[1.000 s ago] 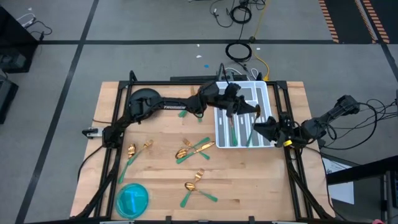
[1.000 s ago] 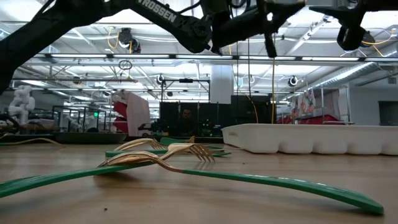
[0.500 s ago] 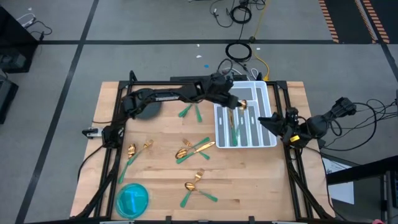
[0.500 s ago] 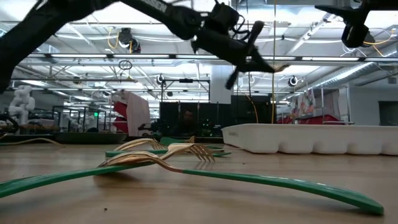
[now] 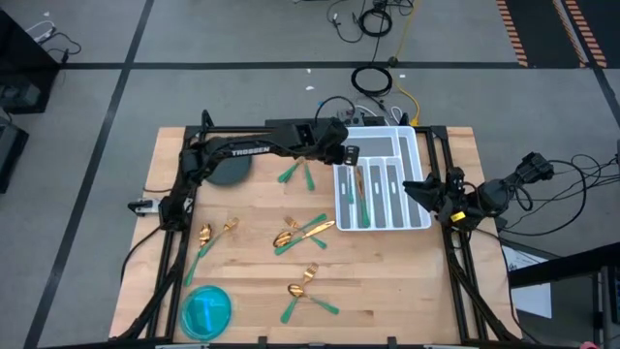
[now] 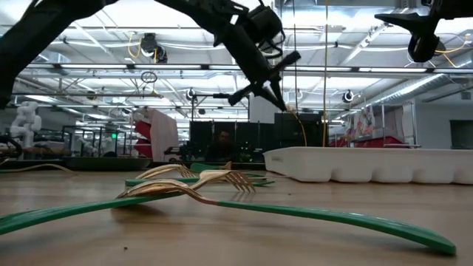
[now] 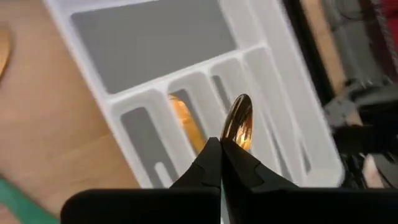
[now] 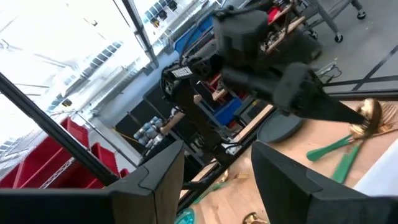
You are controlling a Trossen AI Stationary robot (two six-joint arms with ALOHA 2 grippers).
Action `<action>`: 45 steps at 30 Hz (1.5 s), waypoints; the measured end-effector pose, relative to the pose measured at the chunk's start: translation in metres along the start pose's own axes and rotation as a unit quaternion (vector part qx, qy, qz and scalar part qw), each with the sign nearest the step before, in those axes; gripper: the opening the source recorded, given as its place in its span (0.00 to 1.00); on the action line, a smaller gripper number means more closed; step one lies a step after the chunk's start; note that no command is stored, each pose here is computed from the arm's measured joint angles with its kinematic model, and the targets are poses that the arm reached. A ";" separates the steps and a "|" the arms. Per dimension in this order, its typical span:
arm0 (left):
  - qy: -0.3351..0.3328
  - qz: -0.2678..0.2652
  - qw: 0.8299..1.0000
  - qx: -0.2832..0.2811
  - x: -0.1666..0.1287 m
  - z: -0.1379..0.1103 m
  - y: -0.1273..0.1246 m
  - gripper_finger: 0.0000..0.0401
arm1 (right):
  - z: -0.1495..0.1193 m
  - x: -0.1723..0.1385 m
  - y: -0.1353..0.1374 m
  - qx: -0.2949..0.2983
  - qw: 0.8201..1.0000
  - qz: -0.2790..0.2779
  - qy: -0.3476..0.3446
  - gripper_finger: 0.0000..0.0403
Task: Sort silverware
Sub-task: Put the green spoon on the silverware organizer
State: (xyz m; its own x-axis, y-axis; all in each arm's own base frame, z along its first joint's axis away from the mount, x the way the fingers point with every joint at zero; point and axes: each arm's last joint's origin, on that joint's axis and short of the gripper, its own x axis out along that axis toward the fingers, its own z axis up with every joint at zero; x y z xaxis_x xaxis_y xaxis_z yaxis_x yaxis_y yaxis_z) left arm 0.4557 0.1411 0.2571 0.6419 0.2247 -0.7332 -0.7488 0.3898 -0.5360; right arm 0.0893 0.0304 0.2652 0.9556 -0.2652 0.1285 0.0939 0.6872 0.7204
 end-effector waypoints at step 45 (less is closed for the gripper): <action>0.056 0.011 0.998 -0.016 0.078 -0.052 0.043 0.06 | -0.003 0.000 -0.001 -0.008 1.000 0.007 0.019 0.45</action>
State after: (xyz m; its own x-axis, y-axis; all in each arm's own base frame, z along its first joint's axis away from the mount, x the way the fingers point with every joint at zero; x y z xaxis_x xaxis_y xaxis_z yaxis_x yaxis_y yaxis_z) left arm 0.4647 0.1290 0.1548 0.6035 0.1311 -0.7865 -0.7690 0.3563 -0.5307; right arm 0.0900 0.0316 0.2627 0.9667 -0.2299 0.1129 0.0843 0.7019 0.7073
